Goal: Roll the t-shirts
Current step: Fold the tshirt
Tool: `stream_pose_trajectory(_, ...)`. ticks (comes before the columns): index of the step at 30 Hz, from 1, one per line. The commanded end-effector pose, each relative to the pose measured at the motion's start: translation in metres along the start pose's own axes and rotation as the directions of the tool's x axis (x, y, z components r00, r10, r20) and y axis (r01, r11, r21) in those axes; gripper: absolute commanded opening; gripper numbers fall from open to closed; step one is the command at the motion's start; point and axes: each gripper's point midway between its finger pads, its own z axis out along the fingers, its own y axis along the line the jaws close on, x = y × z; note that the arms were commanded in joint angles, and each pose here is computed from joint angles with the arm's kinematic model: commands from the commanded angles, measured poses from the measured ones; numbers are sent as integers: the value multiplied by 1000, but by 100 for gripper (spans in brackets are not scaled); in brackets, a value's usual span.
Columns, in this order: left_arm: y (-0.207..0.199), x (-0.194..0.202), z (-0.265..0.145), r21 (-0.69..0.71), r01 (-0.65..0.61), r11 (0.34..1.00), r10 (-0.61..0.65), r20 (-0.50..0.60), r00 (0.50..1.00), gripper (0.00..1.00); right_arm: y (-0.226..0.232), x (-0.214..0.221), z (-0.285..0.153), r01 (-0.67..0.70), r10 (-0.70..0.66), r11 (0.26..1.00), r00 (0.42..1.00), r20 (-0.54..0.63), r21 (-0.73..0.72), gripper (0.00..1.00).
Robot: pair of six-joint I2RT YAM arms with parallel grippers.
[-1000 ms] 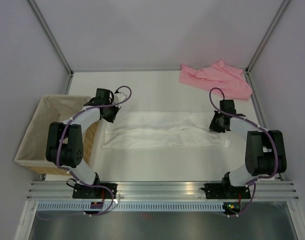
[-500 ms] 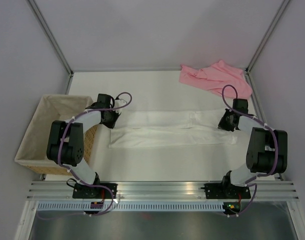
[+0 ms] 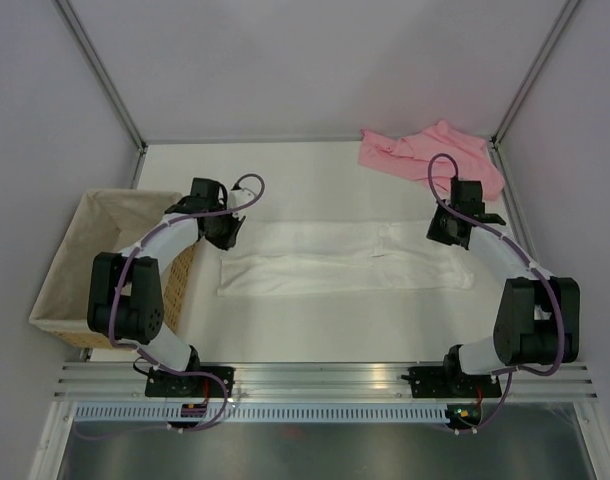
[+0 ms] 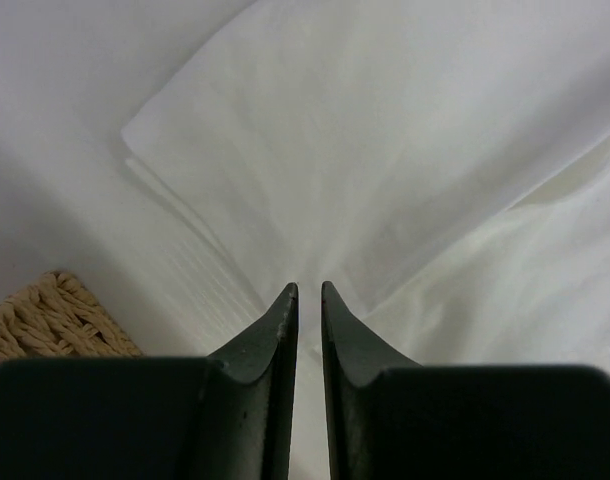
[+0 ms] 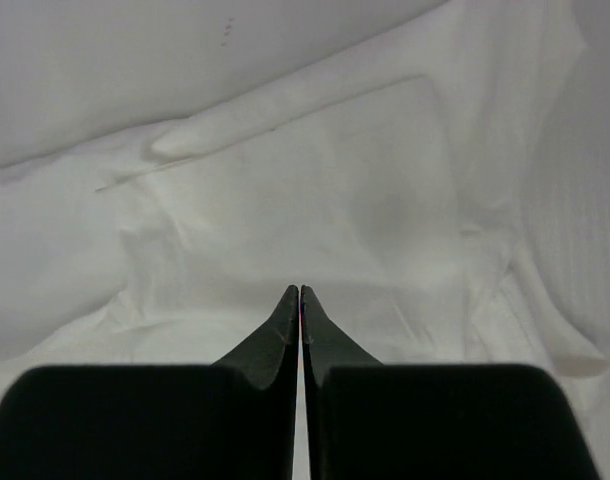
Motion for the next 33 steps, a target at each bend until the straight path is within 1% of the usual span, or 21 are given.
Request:
stream_pose_trajectory(1, -21, 13, 4, 72, 28, 997, -26, -34, 999, 20, 41, 8, -7, 63, -63, 994, 998, 0, -92, 5)
stream_pose_trajectory(2, -23, 17, 6, 69, 24, 997, -21, -49, 999, 19, 52, 9, -7, 88, -88, 989, 996, 2, -122, 5)
stream_pose_trajectory(3, -24, 21, 7, 67, 25, 997, -21, -61, 998, 20, 75, 14, -9, 130, -132, 973, 991, 5, -190, 4)
stream_pose_trajectory(6, -21, 37, 14, 43, 22, 999, -17, -114, 993, 19, 106, 25, -7, 174, -180, 943, 984, 4, -284, 3)
stream_pose_trajectory(7, -20, 46, 19, 36, 24, 999, -19, -144, 989, 19, 108, 31, -1, 179, -191, 942, 982, -14, -283, 3)
stream_pose_trajectory(9, -19, 51, 22, 30, 28, 999, -23, -155, 988, 19, 112, 41, 6, 193, -210, 940, 977, -32, -280, 2)
stream_pose_trajectory(10, -20, 56, 25, 28, 26, 999, -21, -168, 986, 19, 106, 52, 14, 190, -214, 945, 975, -63, -265, 2)
stream_pose_trajectory(12, -18, 59, 30, 21, 26, 999, -22, -175, 984, 18, 95, 58, 27, 191, -211, 956, 975, -71, -221, 1)
stream_pose_trajectory(13, -17, 62, 31, 16, 26, 1000, -22, -184, 983, 18, 82, 71, 38, 181, -203, 967, 972, -116, -181, 1)
stream_pose_trajectory(16, -16, 68, 33, 7, 19, 1000, -17, -199, 980, 18, 54, 89, 54, 119, -144, 985, 968, -207, -128, 0)
stream_pose_trajectory(17, -15, 67, 32, 4, 12, 1000, -10, -196, 981, 18, 48, 86, 57, 101, -124, 988, 972, -199, -118, 0)
stream_pose_trajectory(19, -17, 68, 32, 14, 4, 1000, -1, -188, 982, 18, 47, 85, 55, 110, -131, 987, 973, -187, -121, 0)
stream_pose_trajectory(22, -21, 61, 28, 39, -4, 999, 10, -156, 988, 18, 58, 68, 43, 133, -158, 977, 977, -142, -167, 1)
stream_pose_trajectory(23, -22, 57, 27, 44, -4, 999, 10, -143, 990, 18, 59, 67, 38, 152, -179, 972, 973, -147, -177, 2)
stream_pose_trajectory(24, -25, 49, 21, 62, 3, 998, 5, -123, 992, 18, 66, 51, 30, 165, -187, 968, 976, -109, -190, 3)
stream_pose_trajectory(26, -30, 39, 13, 92, 12, 996, -3, -100, 995, 18, 66, 42, 18, 181, -200, 967, 975, -94, -178, 4)
stream_pose_trajectory(27, -33, 26, 5, 114, 14, 993, -6, -67, 998, 18, 70, 26, 6, 185, -196, 967, 980, -46, -178, 4)
stream_pose_trajectory(28, -34, 19, -1, 121, 14, 993, -9, -47, 999, 19, 68, 24, -2, 181, -190, 970, 981, -42, -165, 4)
stream_pose_trajectory(30, -31, 2, -10, 120, 3, 993, -2, -6, 1000, 19, 64, 10, -19, 137, -137, 982, 990, 13, -130, 4)
stream_pose_trajectory(32, -24, -11, -17, 100, -7, 995, 6, 13, 1000, 20, 52, 5, -34, 78, -74, 992, 996, 42, -96, 3)
stream_pose_trajectory(33, -19, -14, -16, 79, -8, 997, 8, 9, 1000, 20, 39, 13, -33, 22, -20, 998, 999, 32, -55, 2)
